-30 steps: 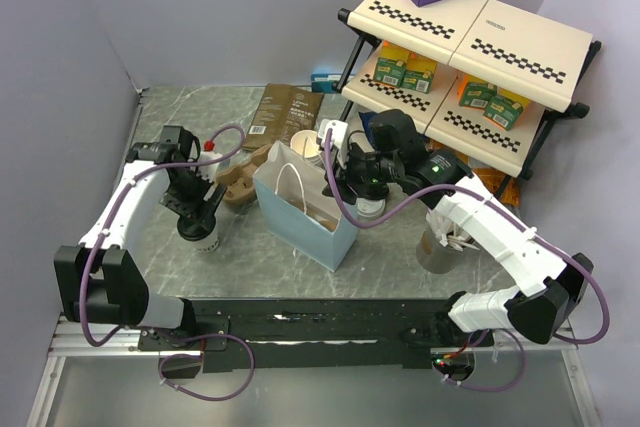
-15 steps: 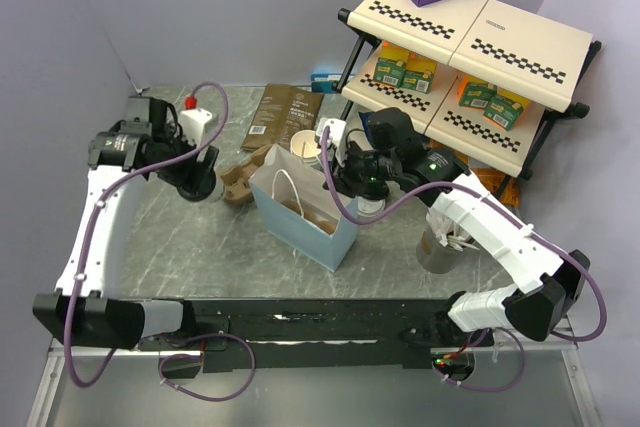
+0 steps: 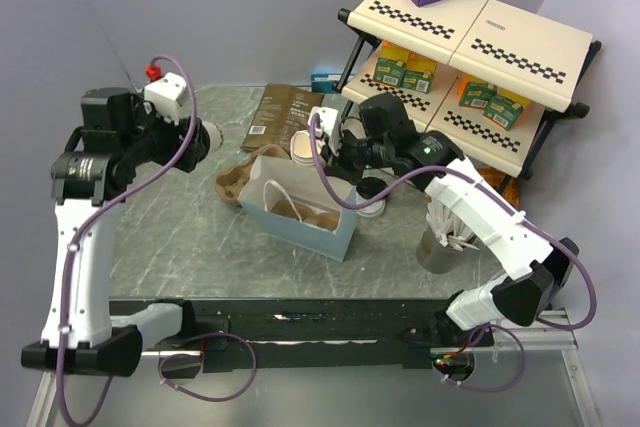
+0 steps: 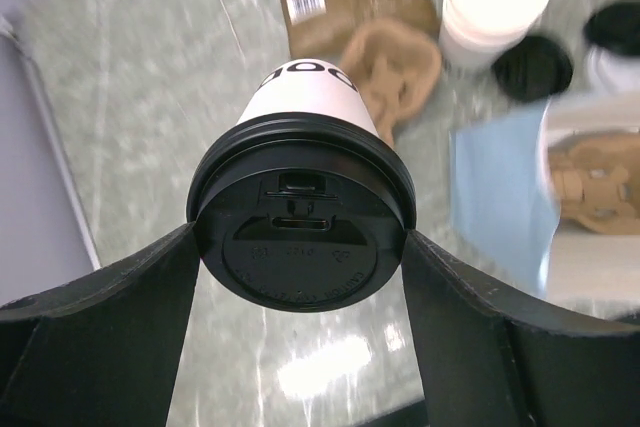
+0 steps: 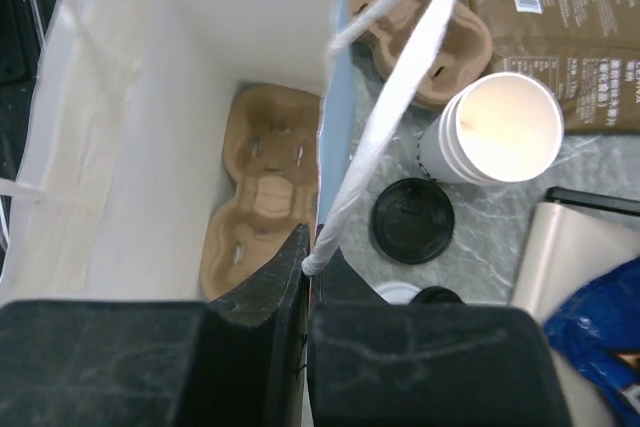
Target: Pack the takeout coffee
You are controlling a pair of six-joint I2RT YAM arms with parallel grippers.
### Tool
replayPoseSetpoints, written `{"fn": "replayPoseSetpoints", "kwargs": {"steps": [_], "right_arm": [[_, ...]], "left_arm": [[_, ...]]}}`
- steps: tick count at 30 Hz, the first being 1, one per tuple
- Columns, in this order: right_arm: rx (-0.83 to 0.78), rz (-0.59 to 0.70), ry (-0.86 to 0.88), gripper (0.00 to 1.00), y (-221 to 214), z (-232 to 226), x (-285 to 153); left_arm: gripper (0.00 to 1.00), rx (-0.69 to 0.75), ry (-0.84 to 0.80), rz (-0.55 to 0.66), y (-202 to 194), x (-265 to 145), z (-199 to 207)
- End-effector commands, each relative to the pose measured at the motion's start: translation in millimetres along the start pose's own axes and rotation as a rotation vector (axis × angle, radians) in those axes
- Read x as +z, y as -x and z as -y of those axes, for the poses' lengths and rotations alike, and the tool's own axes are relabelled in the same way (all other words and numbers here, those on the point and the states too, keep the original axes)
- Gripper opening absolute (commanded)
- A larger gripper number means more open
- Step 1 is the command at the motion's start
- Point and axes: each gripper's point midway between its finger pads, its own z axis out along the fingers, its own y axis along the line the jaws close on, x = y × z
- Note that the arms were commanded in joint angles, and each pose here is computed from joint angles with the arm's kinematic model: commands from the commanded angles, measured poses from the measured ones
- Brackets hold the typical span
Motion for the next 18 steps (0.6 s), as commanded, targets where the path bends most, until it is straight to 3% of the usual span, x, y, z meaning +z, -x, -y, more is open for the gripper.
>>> {"fn": "replayPoseSetpoints", "kwargs": {"steps": [1, 9, 12, 18], "right_arm": [[-0.068, -0.004, 0.02, 0.0, 21.6, 4.6, -11.6], [-0.142, -0.048, 0.029, 0.0, 13.0, -4.9, -7.4], [-0.157, 0.008, 0.001, 0.0, 17.0, -9.0, -10.6], [-0.12, 0.07, -0.022, 0.0, 23.0, -16.7, -11.2]], "left_arm": [[0.01, 0.028, -0.004, 0.245, 53.2, -39.2, 8.3], [0.01, 0.096, -0.217, 0.431, 75.0, -76.8, 57.1], [0.01, 0.13, -0.317, 0.502, 79.1, -93.5, 79.2], [0.01, 0.161, -0.534, 0.497, 71.1, -113.5, 116.2]]}}
